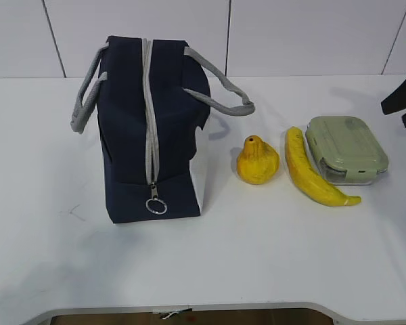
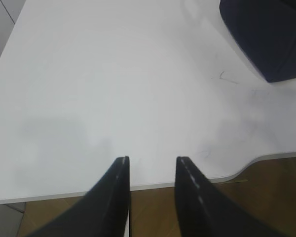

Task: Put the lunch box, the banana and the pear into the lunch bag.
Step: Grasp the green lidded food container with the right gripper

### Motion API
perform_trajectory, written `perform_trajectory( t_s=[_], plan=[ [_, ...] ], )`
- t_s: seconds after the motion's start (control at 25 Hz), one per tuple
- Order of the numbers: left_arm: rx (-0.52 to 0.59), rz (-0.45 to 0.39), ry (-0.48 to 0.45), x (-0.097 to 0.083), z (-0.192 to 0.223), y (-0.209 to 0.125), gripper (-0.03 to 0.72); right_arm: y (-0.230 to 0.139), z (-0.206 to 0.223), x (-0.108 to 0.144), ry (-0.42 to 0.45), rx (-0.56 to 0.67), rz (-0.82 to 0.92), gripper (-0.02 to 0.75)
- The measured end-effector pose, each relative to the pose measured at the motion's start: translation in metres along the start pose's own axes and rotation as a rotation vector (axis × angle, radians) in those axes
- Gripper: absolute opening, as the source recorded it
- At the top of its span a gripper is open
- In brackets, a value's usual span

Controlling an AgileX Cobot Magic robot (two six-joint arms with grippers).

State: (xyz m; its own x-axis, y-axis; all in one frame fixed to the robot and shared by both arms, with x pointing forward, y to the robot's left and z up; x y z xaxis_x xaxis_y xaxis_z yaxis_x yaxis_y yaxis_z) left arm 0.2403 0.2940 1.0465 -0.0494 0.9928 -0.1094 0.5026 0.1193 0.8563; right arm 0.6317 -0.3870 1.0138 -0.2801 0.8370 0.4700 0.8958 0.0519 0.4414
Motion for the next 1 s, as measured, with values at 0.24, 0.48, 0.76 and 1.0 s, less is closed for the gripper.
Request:
perform_trajectory(
  t_s=[0.24, 0.48, 0.76, 1.0],
  plan=[
    [0.000, 0.000, 0.000, 0.000, 0.000, 0.000, 0.236, -0.002, 0.020, -0.018, 0.021, 0.037, 0.024, 0.495],
    [0.000, 0.000, 0.000, 0.000, 0.000, 0.000, 0.236, -0.004, 0.026, -0.022, 0.026, 0.046, 0.026, 0.495],
    [0.000, 0.000, 0.000, 0.000, 0.000, 0.000, 0.236, -0.004, 0.026, -0.022, 0.026, 0.045, 0.030, 0.524],
    [0.000, 0.000, 0.000, 0.000, 0.000, 0.000, 0.236, -0.001, 0.032, -0.029, 0.038, 0.040, -0.010, 0.537]
  ],
)
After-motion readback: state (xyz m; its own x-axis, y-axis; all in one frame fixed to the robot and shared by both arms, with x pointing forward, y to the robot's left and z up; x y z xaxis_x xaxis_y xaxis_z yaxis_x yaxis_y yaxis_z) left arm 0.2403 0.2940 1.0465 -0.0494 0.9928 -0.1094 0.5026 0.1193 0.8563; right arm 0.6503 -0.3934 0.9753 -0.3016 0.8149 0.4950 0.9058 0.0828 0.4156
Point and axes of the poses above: a point on each arm's last joint axis where the gripper is mounted, z pointing out along that axis toward the gripper, x along the wrist's bending axis when the last joint is at zero, y = z × x, the point moved 1 cm from there along z, pointing out along that axis toward the gripper, and after that the axes turned 11 degrees about -z, right-handed, at the moved point
